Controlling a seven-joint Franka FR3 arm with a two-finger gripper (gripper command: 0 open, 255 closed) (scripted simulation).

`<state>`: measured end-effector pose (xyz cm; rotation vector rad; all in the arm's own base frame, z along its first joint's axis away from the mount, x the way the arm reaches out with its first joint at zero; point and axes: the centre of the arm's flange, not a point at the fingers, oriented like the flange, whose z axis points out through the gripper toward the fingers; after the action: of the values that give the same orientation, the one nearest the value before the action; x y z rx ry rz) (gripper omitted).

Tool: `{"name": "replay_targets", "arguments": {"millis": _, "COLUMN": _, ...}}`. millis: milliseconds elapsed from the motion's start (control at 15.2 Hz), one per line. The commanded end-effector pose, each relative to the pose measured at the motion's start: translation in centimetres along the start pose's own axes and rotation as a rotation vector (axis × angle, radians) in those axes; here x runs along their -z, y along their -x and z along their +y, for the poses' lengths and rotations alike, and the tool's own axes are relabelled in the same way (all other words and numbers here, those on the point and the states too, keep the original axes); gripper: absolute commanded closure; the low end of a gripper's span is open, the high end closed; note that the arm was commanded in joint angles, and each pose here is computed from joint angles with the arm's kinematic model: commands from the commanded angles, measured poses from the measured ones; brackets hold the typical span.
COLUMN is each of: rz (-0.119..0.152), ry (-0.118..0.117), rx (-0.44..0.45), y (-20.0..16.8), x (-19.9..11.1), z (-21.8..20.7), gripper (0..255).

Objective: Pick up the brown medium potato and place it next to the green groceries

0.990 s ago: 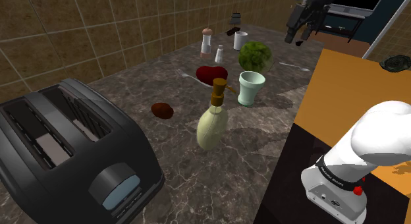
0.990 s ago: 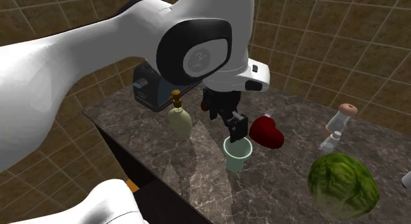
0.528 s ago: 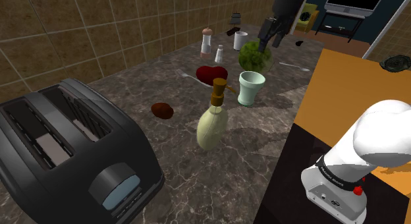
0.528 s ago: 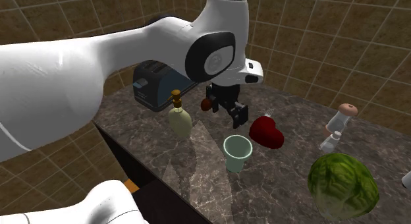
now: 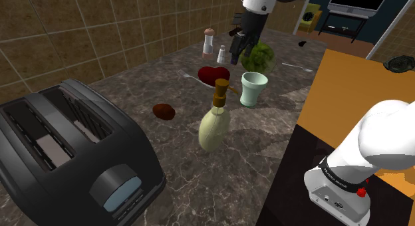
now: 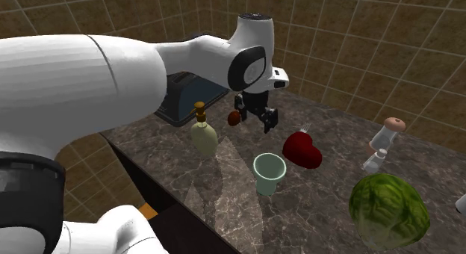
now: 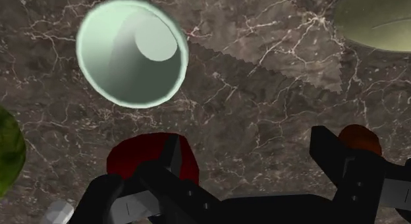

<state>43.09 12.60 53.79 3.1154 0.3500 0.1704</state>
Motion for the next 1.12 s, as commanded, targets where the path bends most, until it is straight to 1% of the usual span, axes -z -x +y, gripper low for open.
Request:
{"name": "replay_targets", "arguments": {"millis": 0, "rz": 0.003, "ry": 0.000, "rx": 0.042, "y": -1.5, "x": -1.6, "z": -1.6, "gripper": 0}}
{"name": "replay_targets", "arguments": {"millis": 528, "rz": 0.012, "ry": 0.003, "rx": 0.207, "y": -7.1, "x": -7.2, "z": -8.5, "gripper": 0}}
{"name": "replay_targets", "arguments": {"millis": 1056, "rz": 0.021, "ry": 0.006, "rx": 0.372, "y": -11.6, "x": -12.8, "z": -16.2, "gripper": 0}}
